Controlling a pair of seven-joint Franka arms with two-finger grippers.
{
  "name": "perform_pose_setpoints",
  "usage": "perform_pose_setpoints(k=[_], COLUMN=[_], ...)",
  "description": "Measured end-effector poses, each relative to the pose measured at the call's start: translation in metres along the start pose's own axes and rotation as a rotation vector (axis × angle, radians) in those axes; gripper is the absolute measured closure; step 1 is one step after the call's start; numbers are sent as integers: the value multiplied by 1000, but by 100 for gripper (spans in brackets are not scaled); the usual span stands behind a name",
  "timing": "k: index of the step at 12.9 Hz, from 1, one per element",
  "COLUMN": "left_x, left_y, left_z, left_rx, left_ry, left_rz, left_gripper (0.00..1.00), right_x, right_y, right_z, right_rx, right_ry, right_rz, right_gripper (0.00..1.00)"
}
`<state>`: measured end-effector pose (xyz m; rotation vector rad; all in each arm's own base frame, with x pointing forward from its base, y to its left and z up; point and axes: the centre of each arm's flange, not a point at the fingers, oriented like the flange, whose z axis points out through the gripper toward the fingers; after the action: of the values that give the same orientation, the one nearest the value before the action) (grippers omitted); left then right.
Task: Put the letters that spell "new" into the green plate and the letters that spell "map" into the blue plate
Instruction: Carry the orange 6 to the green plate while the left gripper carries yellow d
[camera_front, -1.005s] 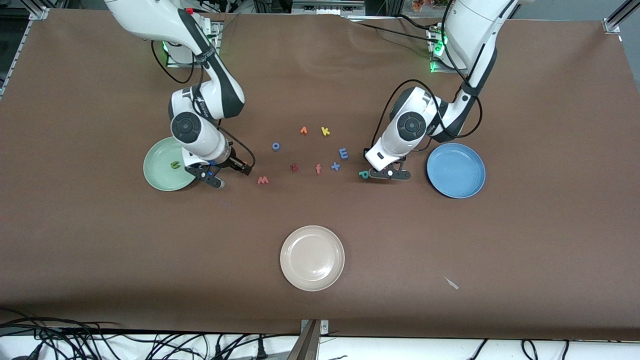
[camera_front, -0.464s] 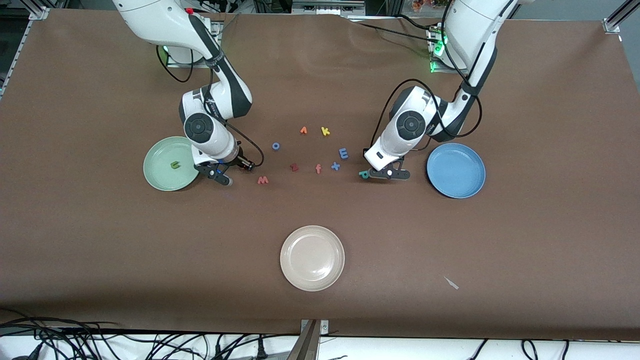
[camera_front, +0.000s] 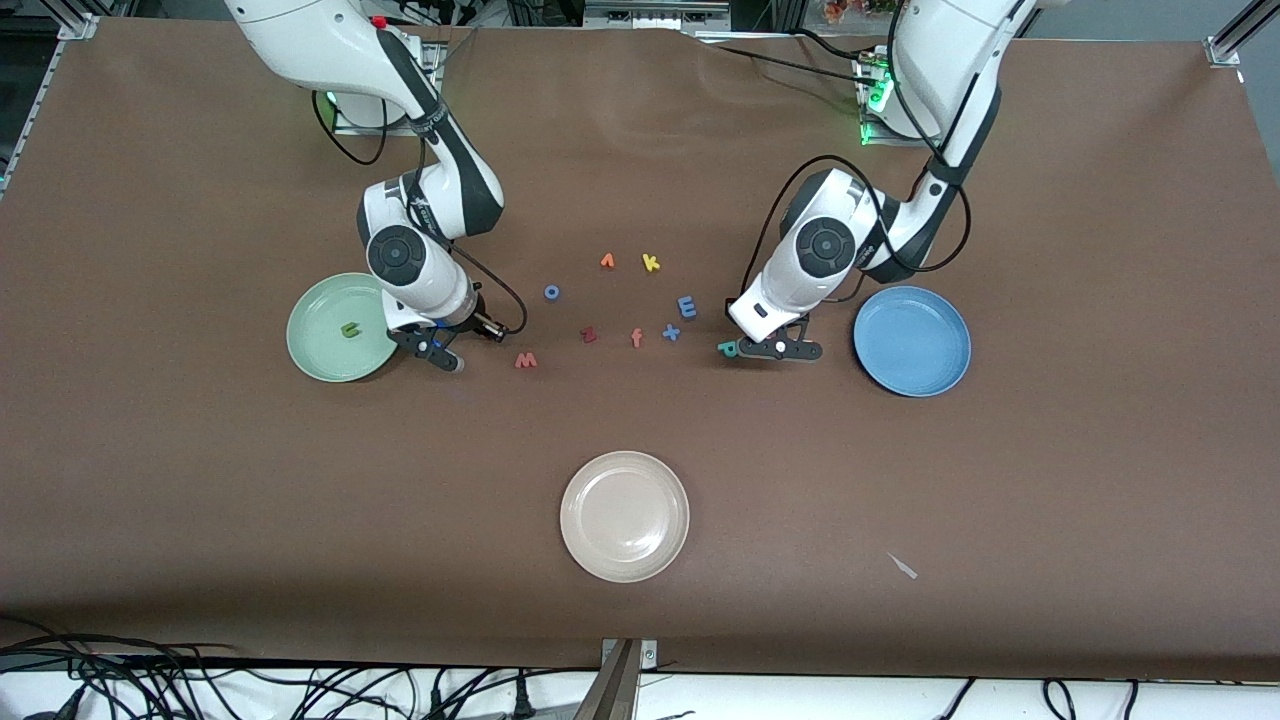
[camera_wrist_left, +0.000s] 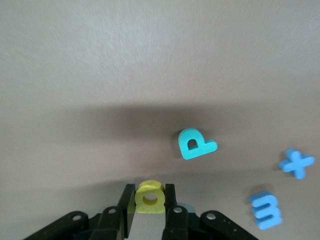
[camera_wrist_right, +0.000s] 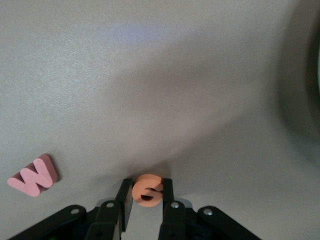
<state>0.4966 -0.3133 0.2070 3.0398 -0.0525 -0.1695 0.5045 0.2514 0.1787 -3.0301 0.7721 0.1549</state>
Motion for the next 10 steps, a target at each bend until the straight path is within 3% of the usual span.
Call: perform_pose_setpoints(k=[2, 4, 10], left_x=[6, 13, 49], left_y=[-6, -22, -134], left_z=[-38, -73, -121], left_rx=[1, 15, 11], left_ry=[7, -29, -78], left_rz=[-8, -2, 97], left_gripper=[72, 72, 72], right_x=[3, 11, 83], right_y=[0, 2, 62], right_z=[-3, -13, -83], right_rx=[5, 0, -76], right_ry=[5, 5, -35], right_rz=[-9, -17, -249], right_gripper=[72, 72, 72])
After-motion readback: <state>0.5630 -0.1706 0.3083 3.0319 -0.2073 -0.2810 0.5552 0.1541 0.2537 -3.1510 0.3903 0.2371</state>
